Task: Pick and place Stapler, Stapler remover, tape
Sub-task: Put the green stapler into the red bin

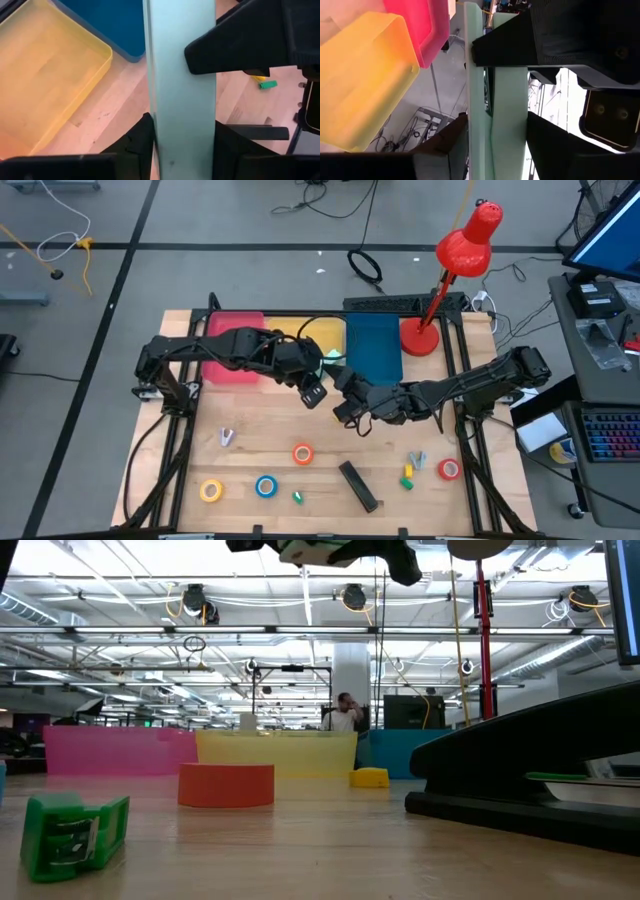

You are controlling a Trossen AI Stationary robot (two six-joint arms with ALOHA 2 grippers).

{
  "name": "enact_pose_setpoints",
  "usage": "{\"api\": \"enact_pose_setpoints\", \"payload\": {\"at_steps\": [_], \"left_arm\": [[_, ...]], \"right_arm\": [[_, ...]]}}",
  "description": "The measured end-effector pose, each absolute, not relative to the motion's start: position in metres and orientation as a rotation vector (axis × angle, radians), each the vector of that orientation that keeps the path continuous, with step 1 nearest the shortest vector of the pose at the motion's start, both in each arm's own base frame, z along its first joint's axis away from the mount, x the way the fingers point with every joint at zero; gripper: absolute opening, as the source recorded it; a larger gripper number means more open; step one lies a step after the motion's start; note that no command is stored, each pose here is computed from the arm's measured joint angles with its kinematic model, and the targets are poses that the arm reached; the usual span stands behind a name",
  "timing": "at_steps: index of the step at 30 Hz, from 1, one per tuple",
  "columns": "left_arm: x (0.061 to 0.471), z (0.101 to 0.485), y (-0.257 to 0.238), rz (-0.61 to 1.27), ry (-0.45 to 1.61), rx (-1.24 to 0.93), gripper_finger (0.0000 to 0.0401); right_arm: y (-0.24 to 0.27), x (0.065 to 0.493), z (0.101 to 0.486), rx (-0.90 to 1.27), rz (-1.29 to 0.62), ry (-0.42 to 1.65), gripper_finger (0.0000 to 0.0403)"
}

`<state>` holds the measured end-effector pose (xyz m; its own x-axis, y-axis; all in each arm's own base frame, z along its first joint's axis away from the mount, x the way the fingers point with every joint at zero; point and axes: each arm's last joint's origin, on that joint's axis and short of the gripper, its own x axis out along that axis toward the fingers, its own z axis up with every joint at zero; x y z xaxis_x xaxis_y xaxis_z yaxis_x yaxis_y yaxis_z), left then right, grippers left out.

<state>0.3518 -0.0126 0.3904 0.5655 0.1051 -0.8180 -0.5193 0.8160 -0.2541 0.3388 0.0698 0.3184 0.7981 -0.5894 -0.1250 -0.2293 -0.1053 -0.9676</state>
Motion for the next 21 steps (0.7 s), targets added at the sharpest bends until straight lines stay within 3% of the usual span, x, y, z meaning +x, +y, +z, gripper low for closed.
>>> {"api": "enact_pose_setpoints", "payload": {"at_steps": [8,16,21], "left_arm": [[0.347,0.387,-0.013,0.413,0.956,-0.526,0.0132],[0.338,0.383,-0.012,0.49,1.037,-0.535,0.0132],[0.321,0.378,-0.005,0.707,1.133,-0.487,0.0132]], "right_arm": [[0.07,0.339,0.319,-1.644,-0.359,0.632,0.0212],[0.066,0.336,0.323,-1.587,-0.514,0.725,0.024],[0.062,0.334,0.323,-1.496,-0.654,0.807,0.0243]]}}
